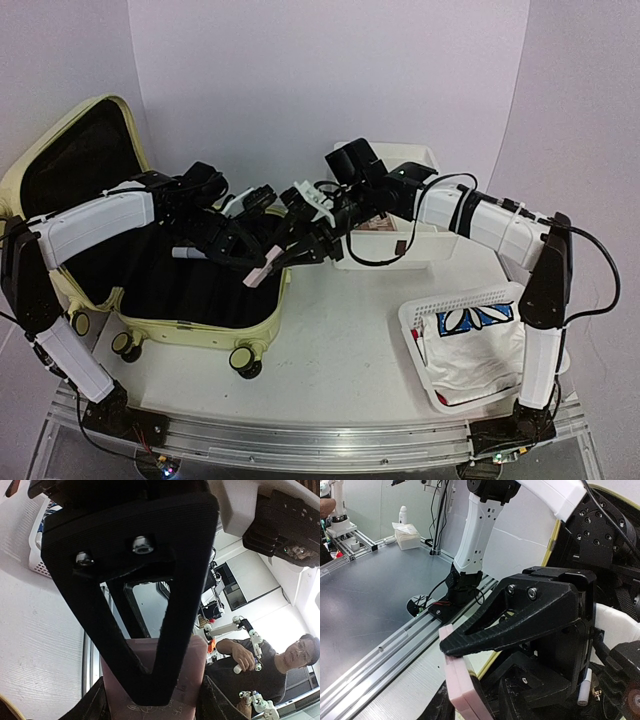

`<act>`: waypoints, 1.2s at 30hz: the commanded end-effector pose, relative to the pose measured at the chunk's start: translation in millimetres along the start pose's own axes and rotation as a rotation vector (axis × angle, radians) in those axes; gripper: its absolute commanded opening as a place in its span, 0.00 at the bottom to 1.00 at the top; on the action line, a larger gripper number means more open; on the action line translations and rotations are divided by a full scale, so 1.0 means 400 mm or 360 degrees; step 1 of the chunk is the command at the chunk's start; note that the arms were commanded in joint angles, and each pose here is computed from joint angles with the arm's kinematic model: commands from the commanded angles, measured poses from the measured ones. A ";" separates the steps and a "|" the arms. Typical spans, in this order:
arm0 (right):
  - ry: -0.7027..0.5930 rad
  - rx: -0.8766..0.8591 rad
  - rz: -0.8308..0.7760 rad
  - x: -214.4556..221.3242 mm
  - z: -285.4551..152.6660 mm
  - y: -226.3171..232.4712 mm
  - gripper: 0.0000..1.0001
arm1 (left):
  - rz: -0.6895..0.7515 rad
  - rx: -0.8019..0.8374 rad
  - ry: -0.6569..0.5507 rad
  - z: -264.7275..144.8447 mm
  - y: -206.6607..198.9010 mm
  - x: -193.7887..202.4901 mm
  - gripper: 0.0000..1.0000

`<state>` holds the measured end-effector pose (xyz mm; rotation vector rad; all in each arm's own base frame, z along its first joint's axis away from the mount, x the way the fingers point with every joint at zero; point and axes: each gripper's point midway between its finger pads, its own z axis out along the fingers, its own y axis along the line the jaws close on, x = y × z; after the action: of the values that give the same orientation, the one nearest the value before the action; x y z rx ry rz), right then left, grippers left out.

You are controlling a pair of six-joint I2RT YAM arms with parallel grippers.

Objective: Open, take out, and arrange the luggage

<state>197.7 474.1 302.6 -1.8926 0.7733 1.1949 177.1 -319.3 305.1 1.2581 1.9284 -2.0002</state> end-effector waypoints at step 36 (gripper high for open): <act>0.1004 0.0936 0.1109 0.231 -0.185 0.120 0.70 | -0.0377 -0.1263 -0.0314 -0.202 0.232 0.028 0.97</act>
<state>227.0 403.2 239.0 -1.7236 1.6586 0.7222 267.5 -271.6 267.0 0.7399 2.3408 -1.2332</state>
